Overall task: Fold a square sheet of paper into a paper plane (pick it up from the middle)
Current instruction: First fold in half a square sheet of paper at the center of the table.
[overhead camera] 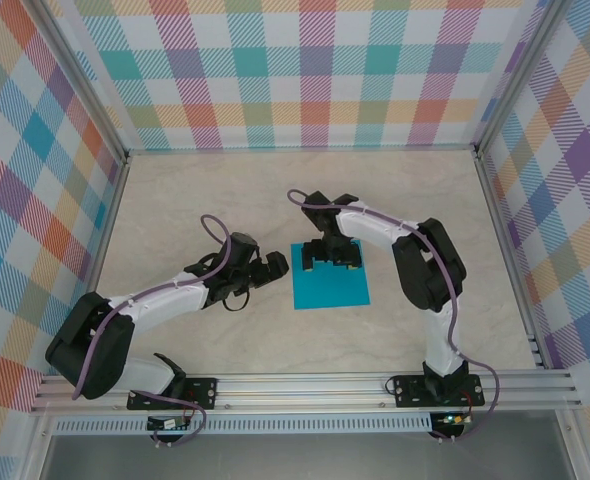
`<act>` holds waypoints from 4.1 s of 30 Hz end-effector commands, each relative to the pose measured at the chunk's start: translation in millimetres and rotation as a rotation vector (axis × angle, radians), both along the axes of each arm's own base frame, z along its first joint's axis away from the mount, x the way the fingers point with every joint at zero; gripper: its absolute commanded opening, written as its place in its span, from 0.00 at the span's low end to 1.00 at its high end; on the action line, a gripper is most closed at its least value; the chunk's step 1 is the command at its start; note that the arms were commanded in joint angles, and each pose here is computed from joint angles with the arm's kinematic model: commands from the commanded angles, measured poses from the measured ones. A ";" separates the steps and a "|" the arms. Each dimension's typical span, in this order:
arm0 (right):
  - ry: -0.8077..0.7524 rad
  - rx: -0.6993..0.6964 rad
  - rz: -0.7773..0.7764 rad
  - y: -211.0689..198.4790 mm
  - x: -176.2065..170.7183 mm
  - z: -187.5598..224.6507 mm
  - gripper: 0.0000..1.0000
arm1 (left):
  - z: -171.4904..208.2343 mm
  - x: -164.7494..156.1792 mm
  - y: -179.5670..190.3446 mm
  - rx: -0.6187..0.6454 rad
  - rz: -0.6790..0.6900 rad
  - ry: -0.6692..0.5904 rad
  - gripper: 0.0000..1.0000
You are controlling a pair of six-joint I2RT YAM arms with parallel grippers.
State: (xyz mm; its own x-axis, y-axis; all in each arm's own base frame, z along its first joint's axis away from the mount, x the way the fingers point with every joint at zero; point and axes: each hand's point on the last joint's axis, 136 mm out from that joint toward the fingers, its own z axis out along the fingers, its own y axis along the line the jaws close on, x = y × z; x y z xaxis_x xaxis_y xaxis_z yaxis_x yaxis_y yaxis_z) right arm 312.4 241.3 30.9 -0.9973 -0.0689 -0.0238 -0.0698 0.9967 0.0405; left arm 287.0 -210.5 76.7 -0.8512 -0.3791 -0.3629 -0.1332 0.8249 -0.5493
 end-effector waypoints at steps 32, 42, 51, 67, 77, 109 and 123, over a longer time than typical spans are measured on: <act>0.173 -0.160 -0.007 -20.7 -33.9 -71.7 1.00 | 6.3 -1.3 -0.5 0.001 0.005 0.012 1.00; 0.149 -0.172 -0.015 -21.3 -29.4 -66.0 0.94 | 5.7 -1.9 0.1 0.004 0.006 0.018 1.00; 0.119 -0.164 0.009 -14.9 -18.3 -46.5 0.96 | 7.1 -2.1 0.9 0.010 0.006 0.019 1.00; 0.048 -0.046 -0.001 7.3 -13.7 -7.1 1.00 | 6.9 -4.3 2.8 0.011 0.008 0.021 1.00; 0.138 -0.109 -0.021 -6.9 -34.1 -55.9 1.00 | 6.2 -5.4 3.9 0.016 0.009 0.026 1.00; -0.063 0.208 -0.010 24.3 -4.8 49.2 0.34 | 15.0 -5.9 13.0 0.004 0.051 0.019 1.00; -0.005 0.900 -0.157 69.2 9.3 86.8 0.40 | 30.8 11.4 8.5 -0.253 0.088 0.020 1.00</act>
